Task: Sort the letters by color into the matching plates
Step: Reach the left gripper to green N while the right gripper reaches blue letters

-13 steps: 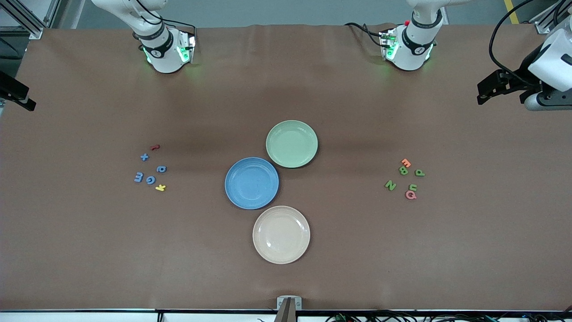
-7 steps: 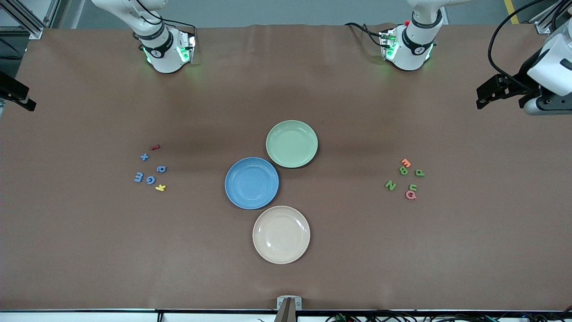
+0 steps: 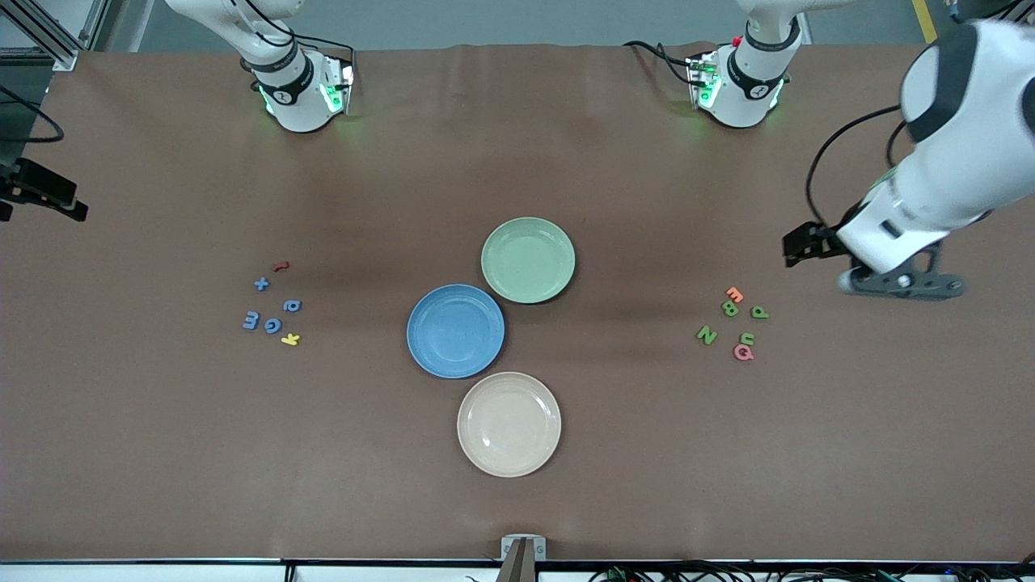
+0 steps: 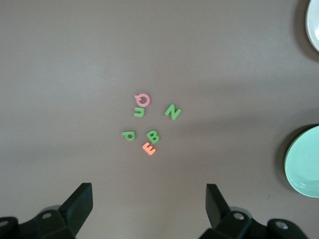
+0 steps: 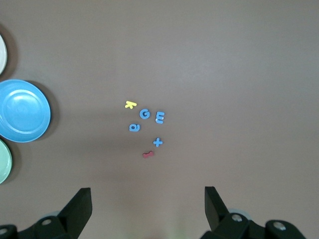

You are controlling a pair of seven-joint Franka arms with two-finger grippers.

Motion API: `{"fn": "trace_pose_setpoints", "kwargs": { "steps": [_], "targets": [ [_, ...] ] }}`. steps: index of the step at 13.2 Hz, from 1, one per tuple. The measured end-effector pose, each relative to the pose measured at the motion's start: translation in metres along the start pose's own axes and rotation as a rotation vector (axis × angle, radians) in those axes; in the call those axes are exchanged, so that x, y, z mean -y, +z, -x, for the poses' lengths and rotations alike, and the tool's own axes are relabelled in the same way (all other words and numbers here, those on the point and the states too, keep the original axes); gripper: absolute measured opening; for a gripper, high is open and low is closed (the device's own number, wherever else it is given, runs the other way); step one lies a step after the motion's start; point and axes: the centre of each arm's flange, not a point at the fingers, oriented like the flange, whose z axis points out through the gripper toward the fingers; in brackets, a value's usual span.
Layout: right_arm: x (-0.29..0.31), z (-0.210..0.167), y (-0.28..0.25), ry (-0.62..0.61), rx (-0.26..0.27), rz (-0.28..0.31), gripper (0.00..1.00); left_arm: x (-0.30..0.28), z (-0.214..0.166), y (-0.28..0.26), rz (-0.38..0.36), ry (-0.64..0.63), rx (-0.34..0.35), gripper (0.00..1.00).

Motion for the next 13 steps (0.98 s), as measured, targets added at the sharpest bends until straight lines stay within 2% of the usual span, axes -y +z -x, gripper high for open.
{"fn": "trace_pose_setpoints", "kwargs": {
  "steps": [4,6,8,9,11,13],
  "targets": [
    [0.002,-0.033,0.073,-0.005,0.103,0.000,1.00,-0.013,-0.018,0.074,0.000,0.090,-0.016,0.99],
    [-0.006,-0.049,0.125,0.008,0.125,0.001,1.00,-0.018,-0.028,0.118,-0.023,0.147,-0.022,0.96],
    [-0.015,-0.054,0.181,0.021,0.127,0.002,1.00,-0.029,-0.036,0.160,-0.080,0.232,-0.014,0.93],
    [-0.019,-0.053,0.208,0.028,0.123,0.002,1.00,-0.034,-0.038,0.178,-0.099,0.264,0.000,0.84],
    [-0.023,-0.047,0.251,0.034,0.101,0.004,1.00,-0.035,-0.040,0.206,-0.098,0.285,0.015,0.83],
    [-0.023,-0.041,0.286,0.035,0.053,0.009,1.00,-0.032,-0.039,0.230,-0.084,0.286,0.031,0.81]
  ]
}}
